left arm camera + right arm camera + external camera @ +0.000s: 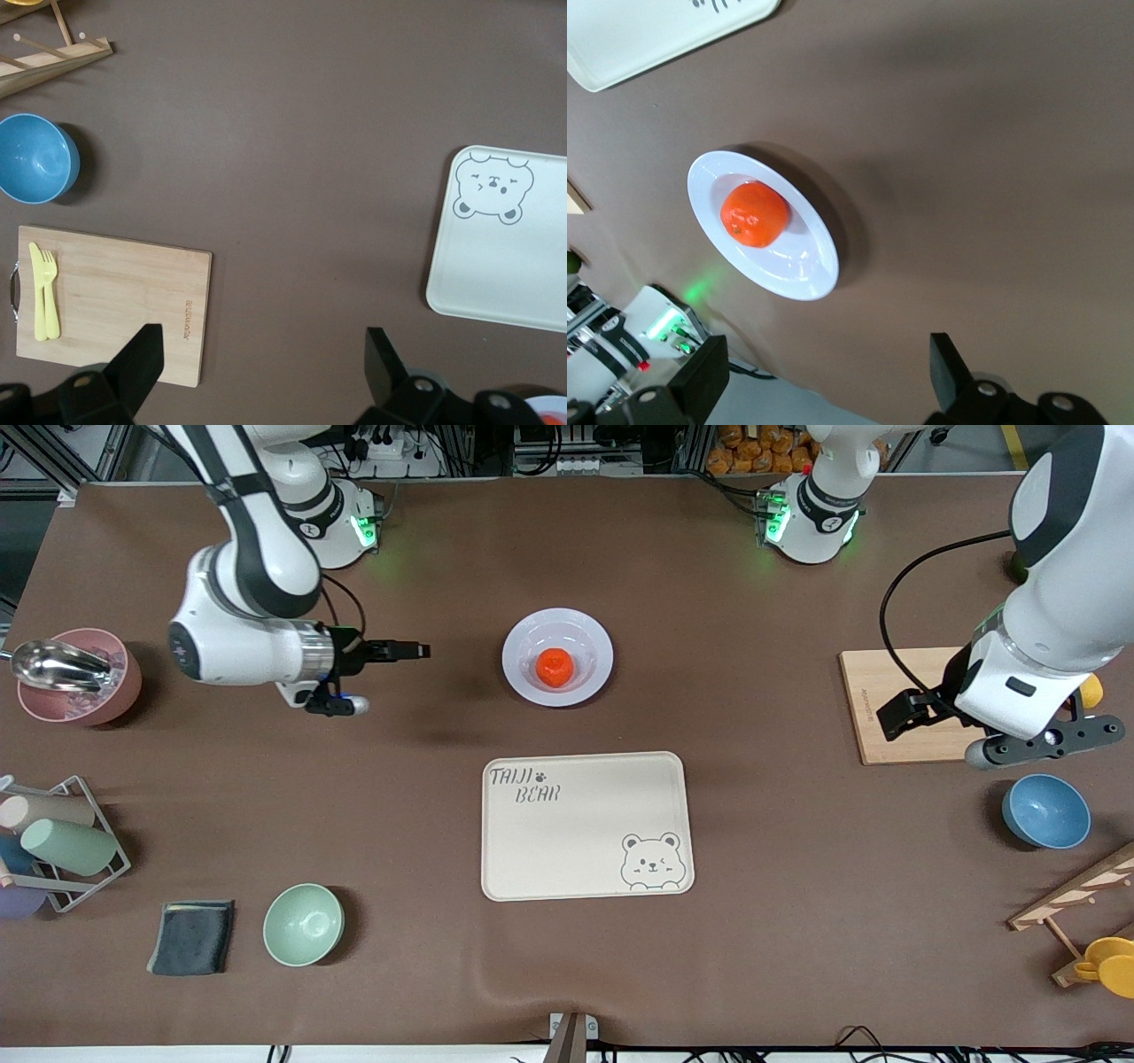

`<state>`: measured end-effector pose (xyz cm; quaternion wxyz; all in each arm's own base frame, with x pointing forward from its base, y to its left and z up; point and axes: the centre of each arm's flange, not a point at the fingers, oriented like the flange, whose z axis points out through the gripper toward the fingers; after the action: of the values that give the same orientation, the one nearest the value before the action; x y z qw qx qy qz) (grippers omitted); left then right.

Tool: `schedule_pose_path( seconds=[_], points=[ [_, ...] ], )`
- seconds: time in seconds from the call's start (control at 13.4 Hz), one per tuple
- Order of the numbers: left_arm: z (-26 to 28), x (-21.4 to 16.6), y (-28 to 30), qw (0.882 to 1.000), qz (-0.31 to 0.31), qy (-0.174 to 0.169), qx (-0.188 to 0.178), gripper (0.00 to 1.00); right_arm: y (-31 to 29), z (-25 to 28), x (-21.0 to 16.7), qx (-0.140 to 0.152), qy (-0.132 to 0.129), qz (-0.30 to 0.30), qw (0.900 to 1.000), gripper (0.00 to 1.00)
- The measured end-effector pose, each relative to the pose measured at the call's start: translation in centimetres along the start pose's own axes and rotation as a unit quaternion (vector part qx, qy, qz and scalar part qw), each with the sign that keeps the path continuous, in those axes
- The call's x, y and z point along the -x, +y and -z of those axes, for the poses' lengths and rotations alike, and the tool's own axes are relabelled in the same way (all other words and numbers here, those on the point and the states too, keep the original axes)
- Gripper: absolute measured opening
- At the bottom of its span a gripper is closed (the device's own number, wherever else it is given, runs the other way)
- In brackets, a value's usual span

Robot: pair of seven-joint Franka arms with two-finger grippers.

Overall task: Place orange and plate with both arms
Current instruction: 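Move the right gripper to the plate rim while the left gripper withdraws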

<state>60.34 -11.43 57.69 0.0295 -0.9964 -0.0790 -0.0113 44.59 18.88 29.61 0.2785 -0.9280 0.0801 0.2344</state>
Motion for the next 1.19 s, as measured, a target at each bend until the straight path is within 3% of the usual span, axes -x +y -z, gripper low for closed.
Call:
schedule_pose_path(
  seconds=[0.3, 0.45, 0.67, 0.97, 1.19],
  points=[
    [1.8, 1.0, -0.2, 1.0, -0.015, -0.001, 0.015, 1.0, 0.0, -6.6, -1.4, -0.038, -0.014, -0.053, 0.998, 1.0],
    [3.0, 1.4, -2.6, 1.0, -0.016, -0.006, 0.015, 1.0, -0.1, -8.7, -1.5, -0.035, -0.013, -0.06, 0.997, 1.0],
    [4.0, 1.3, -6.2, 0.999, -0.02, -0.008, 0.027, 1.0, -1.8, -11.2, -0.5, -0.061, -0.023, -0.072, 0.995, 1.0],
    [4.9, 2.5, -7.0, 0.999, -0.028, -0.004, 0.028, 1.0, -1.5, -14.9, -0.1, -0.043, 0.0, -0.079, 0.996, 1.0],
    [5.2, 3.8, -7.2, 0.999, -0.03, -0.006, 0.025, 1.0, -0.3, -17.2, 0.2, -0.049, -0.001, -0.072, 0.996, 1.0]
  ],
)
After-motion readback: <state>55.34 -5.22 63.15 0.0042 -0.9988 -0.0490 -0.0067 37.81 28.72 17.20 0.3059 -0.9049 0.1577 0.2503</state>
